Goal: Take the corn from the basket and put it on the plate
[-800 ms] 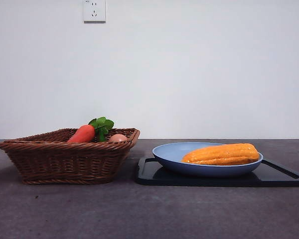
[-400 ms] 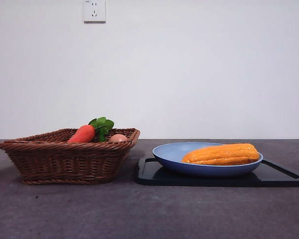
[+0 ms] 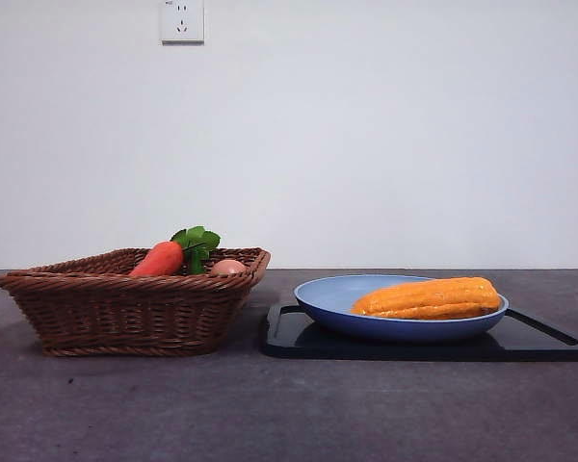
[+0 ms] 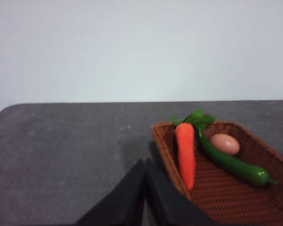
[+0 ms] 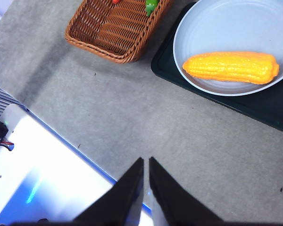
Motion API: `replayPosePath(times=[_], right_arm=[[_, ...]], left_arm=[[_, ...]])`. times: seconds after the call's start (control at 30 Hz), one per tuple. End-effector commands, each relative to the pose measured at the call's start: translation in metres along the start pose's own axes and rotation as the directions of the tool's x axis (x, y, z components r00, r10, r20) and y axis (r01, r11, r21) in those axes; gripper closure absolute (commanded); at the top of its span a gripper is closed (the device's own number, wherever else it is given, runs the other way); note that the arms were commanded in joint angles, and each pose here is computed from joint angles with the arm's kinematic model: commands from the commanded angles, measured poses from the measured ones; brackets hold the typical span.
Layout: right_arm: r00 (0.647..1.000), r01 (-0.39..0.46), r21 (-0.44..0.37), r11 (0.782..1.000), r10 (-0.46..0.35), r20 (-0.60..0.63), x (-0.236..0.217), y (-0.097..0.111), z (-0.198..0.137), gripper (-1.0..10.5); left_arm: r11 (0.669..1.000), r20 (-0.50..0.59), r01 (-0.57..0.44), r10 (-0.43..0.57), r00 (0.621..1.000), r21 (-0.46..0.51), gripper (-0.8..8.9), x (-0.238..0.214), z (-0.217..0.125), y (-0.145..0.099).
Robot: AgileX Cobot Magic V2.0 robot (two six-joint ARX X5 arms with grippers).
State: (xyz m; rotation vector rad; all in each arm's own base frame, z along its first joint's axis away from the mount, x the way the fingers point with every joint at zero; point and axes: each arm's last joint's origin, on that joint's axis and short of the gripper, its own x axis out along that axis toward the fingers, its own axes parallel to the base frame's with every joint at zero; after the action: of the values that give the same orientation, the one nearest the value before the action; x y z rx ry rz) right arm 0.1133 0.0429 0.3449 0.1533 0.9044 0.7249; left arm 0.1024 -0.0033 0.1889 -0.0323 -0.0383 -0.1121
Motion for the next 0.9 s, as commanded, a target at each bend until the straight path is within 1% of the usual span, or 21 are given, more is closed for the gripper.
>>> replayPosePath(times=[0.03,0.27,0.6,0.9], right_arm=[[1.0,-0.005,-0.02,1.0,0.005,0.013,-0.002,0.002,0.004,9.4],[1.0,-0.005,-0.02,1.0,0.005,0.013,-0.002,0.002,0.004,9.4],[1.0,-0.005,-0.02,1.0,0.005,0.013,-0.002,0.002,0.004,9.4],[1.0,-0.005,-0.02,1.0,0.005,0.013,-0.002,0.002,0.004,9.4]], left_arm=[[1.0,0.0,-0.009,0.009,1.0,-0.014,8.1,-0.001,-0.007,0.001],[0.999,-0.012,-0.011,0.01,1.0,-0.039,8.1,-0.003,-0.021,0.001],[0.999,-0.128,-0.02,0.013,0.992,-0.05,8.1,-0.007,-0.033,0.001],[0.999,-0.13,-0.02,0.013,0.991,-0.051,8.1,-0.006,-0.033,0.001]])
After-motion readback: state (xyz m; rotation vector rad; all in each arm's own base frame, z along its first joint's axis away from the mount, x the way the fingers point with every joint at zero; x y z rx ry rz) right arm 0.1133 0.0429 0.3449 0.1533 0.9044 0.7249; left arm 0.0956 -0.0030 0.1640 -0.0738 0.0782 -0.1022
